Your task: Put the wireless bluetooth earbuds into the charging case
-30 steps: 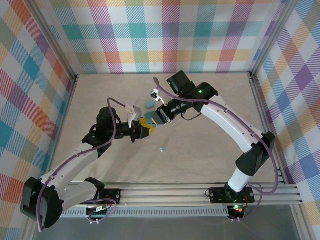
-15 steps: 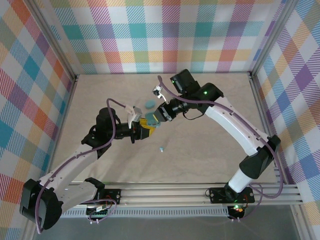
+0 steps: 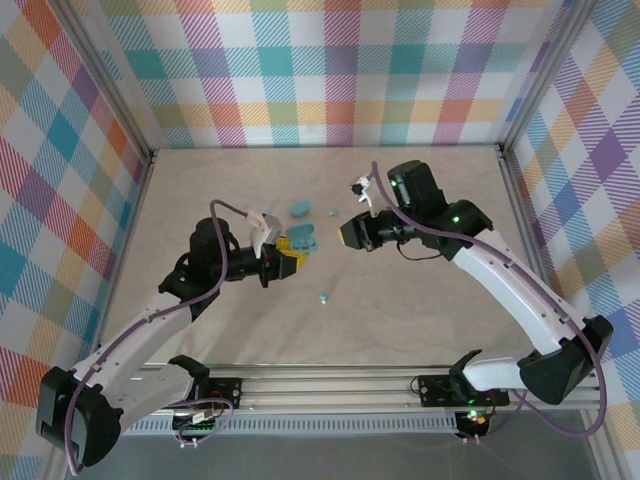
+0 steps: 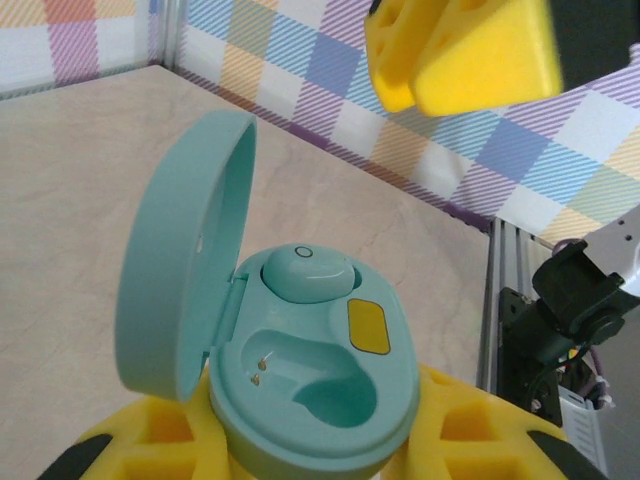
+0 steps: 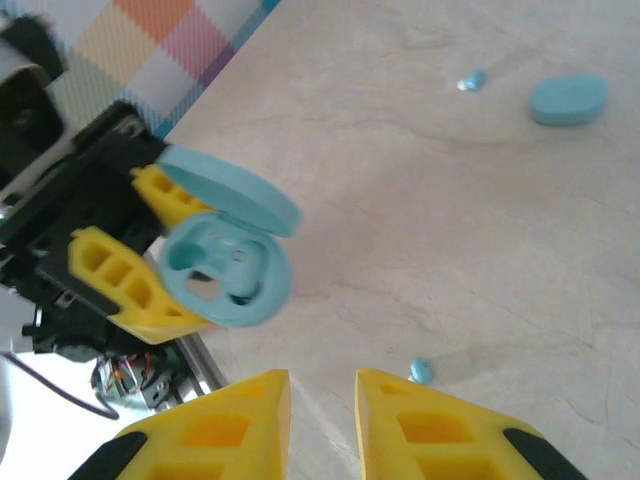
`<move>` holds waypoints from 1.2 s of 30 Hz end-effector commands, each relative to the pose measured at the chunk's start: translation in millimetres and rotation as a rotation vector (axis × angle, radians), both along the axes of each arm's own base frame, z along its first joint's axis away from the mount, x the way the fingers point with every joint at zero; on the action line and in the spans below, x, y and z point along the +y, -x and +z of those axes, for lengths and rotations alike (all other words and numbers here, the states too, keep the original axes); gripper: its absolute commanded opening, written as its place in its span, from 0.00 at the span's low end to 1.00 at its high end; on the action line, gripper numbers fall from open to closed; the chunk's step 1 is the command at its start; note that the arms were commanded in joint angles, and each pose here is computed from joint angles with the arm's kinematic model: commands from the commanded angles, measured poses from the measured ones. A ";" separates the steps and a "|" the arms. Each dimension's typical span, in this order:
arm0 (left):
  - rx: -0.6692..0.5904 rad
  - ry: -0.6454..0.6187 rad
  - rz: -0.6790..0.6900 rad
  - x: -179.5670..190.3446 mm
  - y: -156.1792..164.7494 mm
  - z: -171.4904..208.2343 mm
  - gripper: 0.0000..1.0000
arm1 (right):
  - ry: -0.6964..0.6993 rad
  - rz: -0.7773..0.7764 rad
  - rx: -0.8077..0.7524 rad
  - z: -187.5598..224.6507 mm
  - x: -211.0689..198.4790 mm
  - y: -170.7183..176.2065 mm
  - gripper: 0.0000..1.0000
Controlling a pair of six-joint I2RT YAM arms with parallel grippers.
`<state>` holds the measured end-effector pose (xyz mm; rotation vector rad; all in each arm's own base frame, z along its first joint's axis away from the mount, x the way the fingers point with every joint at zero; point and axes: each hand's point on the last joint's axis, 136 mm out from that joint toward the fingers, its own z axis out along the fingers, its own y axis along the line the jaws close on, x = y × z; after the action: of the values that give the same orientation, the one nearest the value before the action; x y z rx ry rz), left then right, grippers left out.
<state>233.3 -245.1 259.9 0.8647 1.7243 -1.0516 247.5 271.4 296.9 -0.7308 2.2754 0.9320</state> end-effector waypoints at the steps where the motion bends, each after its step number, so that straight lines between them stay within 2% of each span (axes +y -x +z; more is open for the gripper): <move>1: -0.019 -0.009 0.039 5.0 1.4 4.9 0.00 | -0.050 -0.097 0.078 -14.1 -6.7 -7.8 0.26; 8: 0.013 -0.060 0.105 17.6 4.0 1.1 0.00 | -0.024 -0.170 0.374 -118.7 1.0 -4.4 0.26; 14: -0.002 -0.071 0.132 27.0 12.5 3.6 0.00 | 0.137 -0.130 0.455 -179.2 22.8 12.1 0.25; 23: 0.012 -0.083 0.147 32.0 17.2 -8.9 0.00 | 0.152 -0.158 0.530 -215.8 29.8 21.6 0.29; 36: 0.002 -0.089 0.165 34.4 15.2 -10.3 0.00 | 0.179 -0.158 0.551 -231.6 35.6 18.0 0.29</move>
<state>219.3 -211.1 246.7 0.7507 1.8481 -0.8916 225.4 298.0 60.8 -0.3862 2.9043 0.9159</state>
